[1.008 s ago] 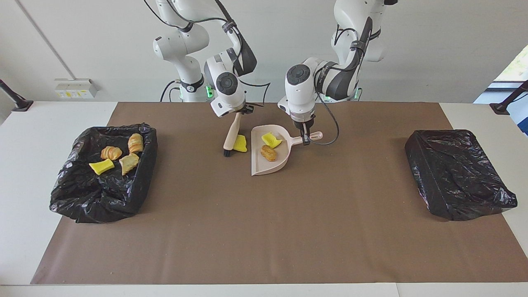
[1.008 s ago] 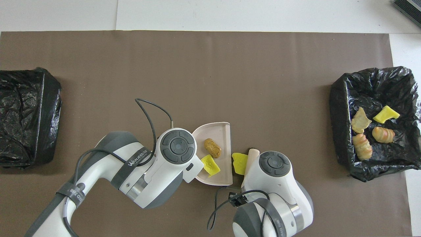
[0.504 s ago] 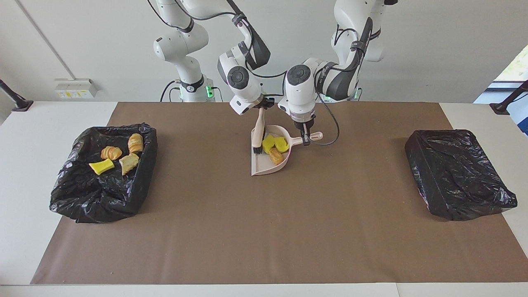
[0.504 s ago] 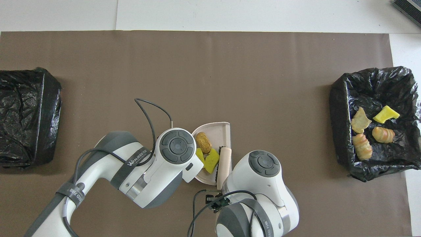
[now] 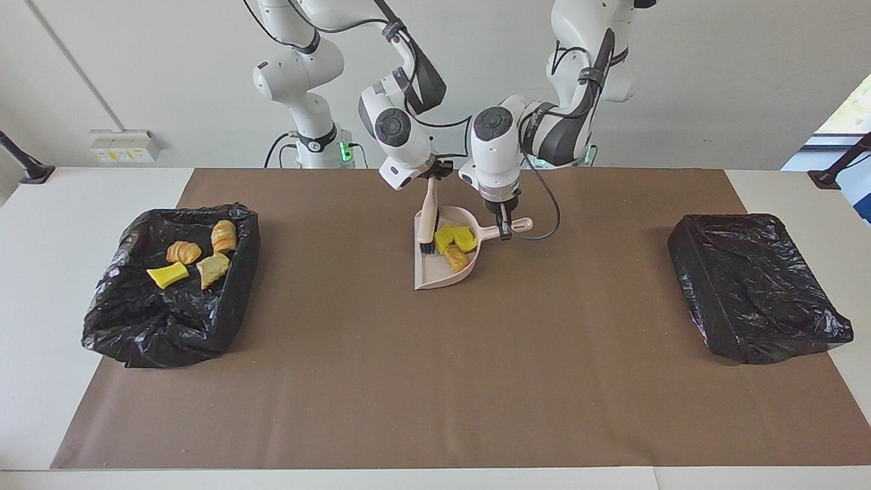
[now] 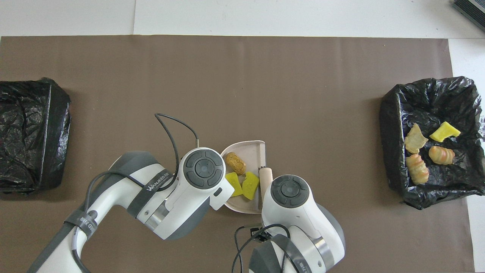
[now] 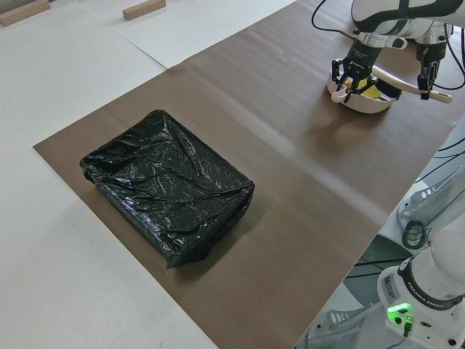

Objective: Sweep and dump trash in bin
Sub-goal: 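Sweep the scraps into the dustpan with the right gripper's brush, then carry the loaded dustpan over the black bag with the left gripper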

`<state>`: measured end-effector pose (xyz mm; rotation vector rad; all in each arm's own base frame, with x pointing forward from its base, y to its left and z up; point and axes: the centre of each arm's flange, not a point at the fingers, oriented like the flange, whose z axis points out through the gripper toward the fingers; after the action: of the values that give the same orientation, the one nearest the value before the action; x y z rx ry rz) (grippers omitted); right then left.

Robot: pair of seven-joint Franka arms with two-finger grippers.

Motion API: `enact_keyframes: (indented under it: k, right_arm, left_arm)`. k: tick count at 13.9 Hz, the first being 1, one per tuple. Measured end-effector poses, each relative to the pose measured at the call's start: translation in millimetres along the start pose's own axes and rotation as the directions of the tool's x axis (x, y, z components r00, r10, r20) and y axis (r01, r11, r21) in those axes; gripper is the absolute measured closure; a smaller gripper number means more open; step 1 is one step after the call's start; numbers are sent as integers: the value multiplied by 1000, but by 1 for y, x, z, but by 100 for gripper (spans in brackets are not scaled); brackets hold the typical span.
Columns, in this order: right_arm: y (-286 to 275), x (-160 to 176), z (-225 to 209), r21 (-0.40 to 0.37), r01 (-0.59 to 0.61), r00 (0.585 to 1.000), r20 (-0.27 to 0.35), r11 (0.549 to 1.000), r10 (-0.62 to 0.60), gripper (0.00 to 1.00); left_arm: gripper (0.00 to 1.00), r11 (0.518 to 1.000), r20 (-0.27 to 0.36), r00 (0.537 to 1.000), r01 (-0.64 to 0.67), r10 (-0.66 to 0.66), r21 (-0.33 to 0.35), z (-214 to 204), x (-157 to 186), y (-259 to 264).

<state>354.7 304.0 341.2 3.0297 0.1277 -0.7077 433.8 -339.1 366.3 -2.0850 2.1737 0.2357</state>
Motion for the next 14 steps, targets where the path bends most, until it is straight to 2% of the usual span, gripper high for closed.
enact_keyframes:
  k: [5, 7, 10, 12, 14]
  right_arm:
    - [16, -3, 1, -178, 39, 999, 5, 983, -39, 74]
    - [19, -6, -9, -211, 43, 999, 13, 976, -41, 74]
    - [33, -11, -51, -191, 14, 1000, -4, 982, -14, 74]
    - [57, -15, -83, -150, -34, 999, -34, 988, 30, 74]
    - [68, -22, -94, -106, -77, 997, -39, 991, 74, 74]
  left_arm:
    - [69, 999, -27, 1000, 16, -15, 34, -16, -2, -11]
    - [69, 998, -41, 999, 36, -34, 50, -27, -9, -19]
    - [69, 994, -58, 994, 91, -88, 63, -36, -33, -40]
    - [69, 989, -70, 990, 129, -124, 75, -44, -50, -54]
    - [69, 980, -80, 983, 171, -163, 102, -56, -78, -74]
